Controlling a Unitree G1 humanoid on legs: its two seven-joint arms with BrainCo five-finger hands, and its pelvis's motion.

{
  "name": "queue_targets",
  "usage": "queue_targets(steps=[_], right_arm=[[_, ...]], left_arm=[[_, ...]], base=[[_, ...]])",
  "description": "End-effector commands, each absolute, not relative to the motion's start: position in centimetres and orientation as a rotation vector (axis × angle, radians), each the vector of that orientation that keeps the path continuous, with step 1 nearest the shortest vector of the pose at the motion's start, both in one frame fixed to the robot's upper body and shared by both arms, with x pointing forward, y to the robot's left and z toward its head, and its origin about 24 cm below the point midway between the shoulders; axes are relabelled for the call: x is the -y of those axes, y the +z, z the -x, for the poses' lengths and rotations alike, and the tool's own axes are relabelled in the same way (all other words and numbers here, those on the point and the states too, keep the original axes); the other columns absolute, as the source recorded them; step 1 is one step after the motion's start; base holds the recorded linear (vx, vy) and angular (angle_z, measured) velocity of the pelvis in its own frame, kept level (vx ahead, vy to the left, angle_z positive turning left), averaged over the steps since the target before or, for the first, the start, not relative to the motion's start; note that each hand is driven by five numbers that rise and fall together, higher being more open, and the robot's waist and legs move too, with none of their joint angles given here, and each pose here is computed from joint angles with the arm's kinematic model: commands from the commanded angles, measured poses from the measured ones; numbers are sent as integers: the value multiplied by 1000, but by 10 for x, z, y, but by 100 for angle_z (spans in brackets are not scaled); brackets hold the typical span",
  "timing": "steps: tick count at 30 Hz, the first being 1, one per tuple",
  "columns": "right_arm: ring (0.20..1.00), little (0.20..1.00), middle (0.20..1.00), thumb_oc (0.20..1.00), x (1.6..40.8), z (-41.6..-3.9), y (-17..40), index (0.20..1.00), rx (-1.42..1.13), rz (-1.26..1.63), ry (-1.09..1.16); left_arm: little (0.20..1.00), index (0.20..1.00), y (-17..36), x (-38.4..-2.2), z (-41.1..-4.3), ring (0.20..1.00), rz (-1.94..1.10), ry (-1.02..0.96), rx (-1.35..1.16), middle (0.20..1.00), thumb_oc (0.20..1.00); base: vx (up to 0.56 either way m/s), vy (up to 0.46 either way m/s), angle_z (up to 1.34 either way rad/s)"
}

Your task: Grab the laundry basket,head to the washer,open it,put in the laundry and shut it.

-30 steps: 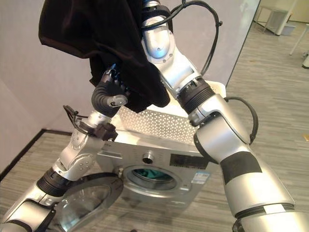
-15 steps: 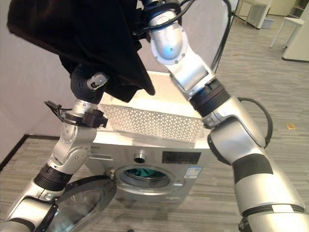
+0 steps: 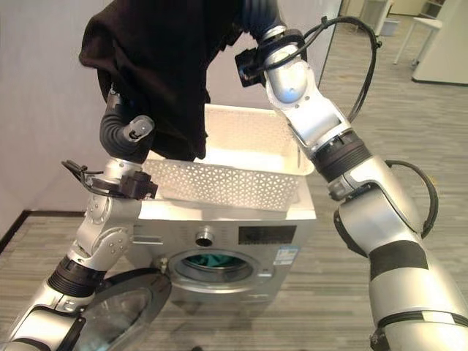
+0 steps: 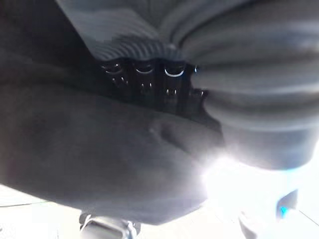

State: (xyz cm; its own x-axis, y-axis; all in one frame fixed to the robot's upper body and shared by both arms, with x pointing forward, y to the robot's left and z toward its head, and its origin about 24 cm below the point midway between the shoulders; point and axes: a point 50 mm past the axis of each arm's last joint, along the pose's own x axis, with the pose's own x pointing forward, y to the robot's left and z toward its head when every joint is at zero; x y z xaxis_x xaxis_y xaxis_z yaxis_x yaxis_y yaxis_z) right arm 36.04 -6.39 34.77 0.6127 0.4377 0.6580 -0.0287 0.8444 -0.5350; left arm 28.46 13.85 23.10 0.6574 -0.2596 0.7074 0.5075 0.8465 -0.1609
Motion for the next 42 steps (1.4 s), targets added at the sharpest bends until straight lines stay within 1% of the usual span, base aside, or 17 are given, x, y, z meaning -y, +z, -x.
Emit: queue_targets(steps=[1,6,9,11,12,17,18,20,23,26,27,28,29,30,31,38,42], right_arm=[[200,200,200,200,57,-348,370,200,964,577,336],[200,200,200,200,52,-341,355,200,917,569,499],[200,200,200,200,54,-328,354,200,919,599,610],[200,200,200,200,54,-326,353,200,915,596,629],[200,200,200,200,53,-323,348,200,887,611,685],[200,200,200,200,55,-322,341,200,860,597,713],[200,200,200,200,54,-320,331,200,855,555,728],[200,200,200,200,53,-320,326,200,850,541,732],[200,200,200,200,48,-312,322,200,900,549,733],[200,200,200,200,46,-302,323,200,997,580,684],[200,200,200,200,44,-297,323,200,1042,595,668],[200,200,200,200,44,-296,322,200,1041,595,668],[200,200,200,200,44,-296,322,200,1041,595,667],[269,269,269,269,44,-294,322,269,1057,602,666],[1000,1000,1000,1000,42,-293,318,1000,1060,589,667],[1000,1000,1000,1000,43,-293,308,1000,1063,507,627],[1000,1000,1000,1000,43,-283,308,1000,1105,492,655]], left_arm=[[1000,1000,268,-141,-274,1000,309,-477,930,1000,1000],[1000,1000,279,-133,-277,1000,287,-486,966,1000,1000],[1000,1000,287,-132,-280,1000,248,-473,985,1000,1000],[1000,1000,289,-132,-280,1000,250,-475,990,1000,1000],[1000,1000,291,-130,-281,1000,253,-486,990,1000,1000],[1000,1000,292,-123,-281,1000,290,-525,982,1000,1000],[1000,1000,291,-116,-281,1000,360,-572,958,1000,1000],[1000,1000,289,-115,-281,1000,370,-582,949,1000,1000],[1000,1000,287,-117,-281,1000,360,-572,939,1000,1000],[1000,1000,283,-121,-281,1000,365,-548,933,1000,1000],[589,589,280,-124,-281,589,366,-535,923,589,589],[294,294,279,-124,-281,294,365,-535,921,294,294],[200,200,279,-124,-281,200,365,-535,921,200,200],[200,200,278,-125,-282,200,377,-529,917,200,200],[200,200,274,-126,-282,200,402,-528,906,200,200],[200,200,272,-131,-279,200,423,-498,918,200,200],[200,200,270,-134,-281,200,427,-480,915,200,200]], base=[[-4,4,-4],[-10,4,-6],[0,0,0],[0,0,0],[0,0,0],[0,0,0],[0,0,0],[0,0,0],[0,0,0],[0,0,0],[0,0,0],[0,0,0],[0,0,0],[0,0,0],[0,0,0],[0,0,0],[0,0,0]])
